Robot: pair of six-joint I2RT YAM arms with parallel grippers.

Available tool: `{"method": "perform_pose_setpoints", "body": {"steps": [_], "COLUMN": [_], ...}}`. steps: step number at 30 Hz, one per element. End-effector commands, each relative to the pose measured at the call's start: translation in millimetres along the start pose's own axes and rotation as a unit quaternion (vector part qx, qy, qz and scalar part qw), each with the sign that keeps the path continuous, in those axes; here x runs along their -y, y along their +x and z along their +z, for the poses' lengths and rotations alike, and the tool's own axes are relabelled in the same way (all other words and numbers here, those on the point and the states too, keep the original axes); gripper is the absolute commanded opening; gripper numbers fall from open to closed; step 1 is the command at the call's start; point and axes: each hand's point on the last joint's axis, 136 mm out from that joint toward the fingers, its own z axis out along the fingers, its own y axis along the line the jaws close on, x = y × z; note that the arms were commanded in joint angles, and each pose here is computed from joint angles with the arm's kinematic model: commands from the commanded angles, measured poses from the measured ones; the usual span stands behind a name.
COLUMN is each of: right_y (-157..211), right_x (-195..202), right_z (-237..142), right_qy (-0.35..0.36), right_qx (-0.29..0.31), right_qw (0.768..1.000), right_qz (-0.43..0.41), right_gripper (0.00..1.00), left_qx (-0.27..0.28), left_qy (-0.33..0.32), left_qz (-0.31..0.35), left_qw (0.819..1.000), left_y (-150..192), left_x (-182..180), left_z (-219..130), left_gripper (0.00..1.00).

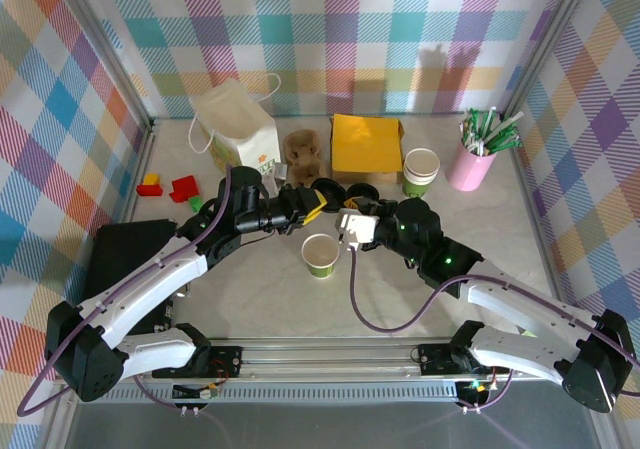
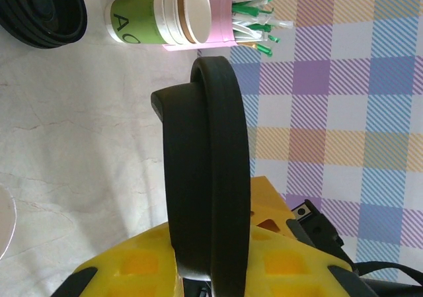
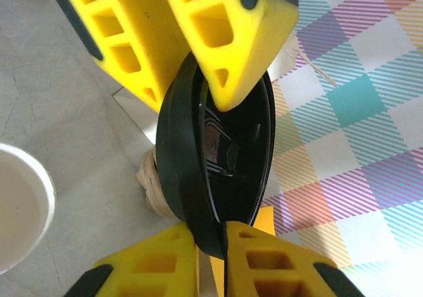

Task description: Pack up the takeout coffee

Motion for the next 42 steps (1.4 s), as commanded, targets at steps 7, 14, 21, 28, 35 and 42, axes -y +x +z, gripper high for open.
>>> {"method": "perform_pose_setpoints", "body": {"steps": [7, 14, 21, 28, 35, 42], "right_y": [-38.1, -46.5, -58.0, -78.5, -89.6, -83.5], "right_x": [37.7, 22.3, 20.4, 9.9, 1.9, -3.8], "right_z": [-15.6, -28.0, -39.9, -51.1, -56.6, -55.5], "right_qy": [0.011, -0.067, -0.122, -0.242, -0.323, -0.316], "right_qx": [0.038, 0.027, -0.001, -0.006, 0.002, 0.001], "right_qw": [0.994, 0.978, 0.928, 0.807, 0.711, 0.708], "right_qz": [0.098, 0.197, 0.351, 0.539, 0.624, 0.632], "right_gripper": [0.00, 0.00, 0.00, 0.00, 0.00, 0.00], "left_qx": [0.037, 0.121, 0.193, 0.168, 0.158, 0.135], "left_qy": [-0.049, -0.079, -0.065, -0.022, -0.014, -0.001], "left_qz": [0.030, 0.120, 0.254, 0.375, 0.406, 0.395], "left_qw": [0.998, 0.982, 0.946, 0.911, 0.900, 0.909], "left_y": [-4.0, -19.5, -25.9, -6.0, 1.3, 4.3], "left_x": [-3.4, 10.9, 31.6, 48.7, 33.4, 25.2], "left_z": [-28.0, -77.5, -122.6, -130.8, -124.2, -105.4], "left_gripper": [0.50, 0.73, 0.79, 0.72, 0.71, 0.71]}}
